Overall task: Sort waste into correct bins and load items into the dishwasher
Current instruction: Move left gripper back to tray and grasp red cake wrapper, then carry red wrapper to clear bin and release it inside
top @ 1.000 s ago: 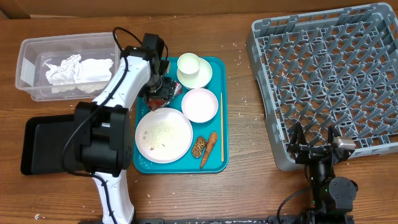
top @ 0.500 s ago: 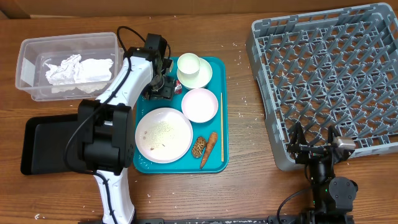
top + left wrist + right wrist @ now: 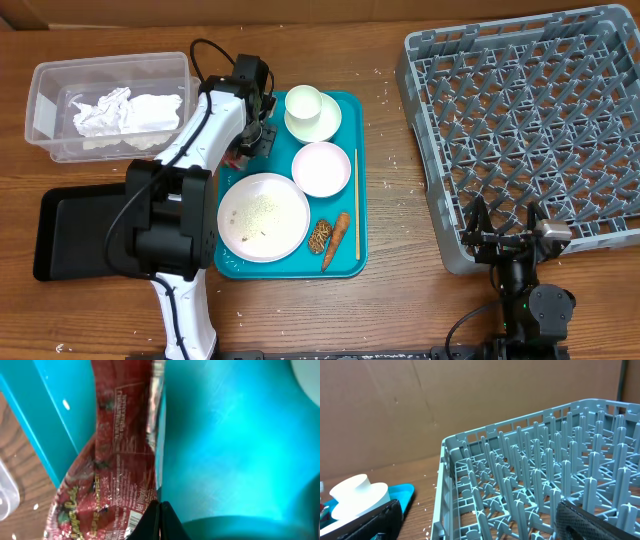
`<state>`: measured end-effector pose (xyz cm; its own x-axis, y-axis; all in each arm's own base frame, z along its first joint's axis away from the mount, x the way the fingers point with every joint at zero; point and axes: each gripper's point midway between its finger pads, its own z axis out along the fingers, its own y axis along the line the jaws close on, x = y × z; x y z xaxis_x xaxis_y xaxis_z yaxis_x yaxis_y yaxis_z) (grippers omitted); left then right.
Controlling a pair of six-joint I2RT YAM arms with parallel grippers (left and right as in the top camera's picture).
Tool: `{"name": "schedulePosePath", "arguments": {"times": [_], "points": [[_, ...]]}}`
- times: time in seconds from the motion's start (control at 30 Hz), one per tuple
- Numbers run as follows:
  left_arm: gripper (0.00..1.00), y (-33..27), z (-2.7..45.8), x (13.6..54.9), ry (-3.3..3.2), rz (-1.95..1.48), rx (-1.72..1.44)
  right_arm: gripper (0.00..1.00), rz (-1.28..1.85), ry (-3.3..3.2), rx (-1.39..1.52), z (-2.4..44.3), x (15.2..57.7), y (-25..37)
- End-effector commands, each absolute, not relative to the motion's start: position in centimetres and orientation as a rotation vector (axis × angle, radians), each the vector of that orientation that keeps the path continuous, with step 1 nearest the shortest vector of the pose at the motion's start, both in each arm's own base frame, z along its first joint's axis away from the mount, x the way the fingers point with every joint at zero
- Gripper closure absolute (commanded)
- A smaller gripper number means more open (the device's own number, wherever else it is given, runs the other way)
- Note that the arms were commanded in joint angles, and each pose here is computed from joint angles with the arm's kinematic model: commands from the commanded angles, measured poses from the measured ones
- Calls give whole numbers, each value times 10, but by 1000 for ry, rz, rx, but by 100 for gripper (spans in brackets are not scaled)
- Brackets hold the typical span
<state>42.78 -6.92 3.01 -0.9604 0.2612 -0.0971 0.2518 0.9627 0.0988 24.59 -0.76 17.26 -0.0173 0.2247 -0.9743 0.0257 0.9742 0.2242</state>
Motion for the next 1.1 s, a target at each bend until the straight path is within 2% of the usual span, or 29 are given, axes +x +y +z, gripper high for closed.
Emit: {"name": "schedulePosePath", "arguments": {"times": [0.0, 0.27, 0.37, 0.5, 0.67, 0.7, 0.77, 0.8, 0.9, 1.0, 1.07], "points": [[96, -73, 57, 449, 2947, 142, 286, 0, 150, 1584, 196, 170, 246, -9], [96, -76, 183, 501, 2674, 74, 126, 0, 150, 1584, 197, 170, 246, -9], [96, -54, 230, 524, 2533, 81, -15, 0, 150, 1584, 196, 170, 246, -9], [96, -1, 247, 536, 2443, 187, -254, 0, 150, 1584, 197, 170, 246, -9], [95, 69, 243, 527, 2414, 231, -550, 0, 150, 1584, 196, 170, 246, -9], [85, 81, 241, 524, 2405, 230, -613, 0, 150, 1584, 197, 170, 246, -9], [30, 102, 237, 517, 2398, 217, -718, 0, 150, 1584, 196, 170, 246, -9], [17, 110, 235, 514, 2401, 207, -749, 0, 150, 1584, 197, 170, 246, -9], [13, 123, 229, 506, 2429, 139, -791, 0, 150, 1584, 196, 170, 246, -9], [1, 126, 224, 500, 2463, 48, -814, 0, 150, 1584, 196, 170, 246, -9], [0, 122, 220, 495, 2496, -9, -821, 0, 150, 1584, 197, 170, 246, -9]]}}
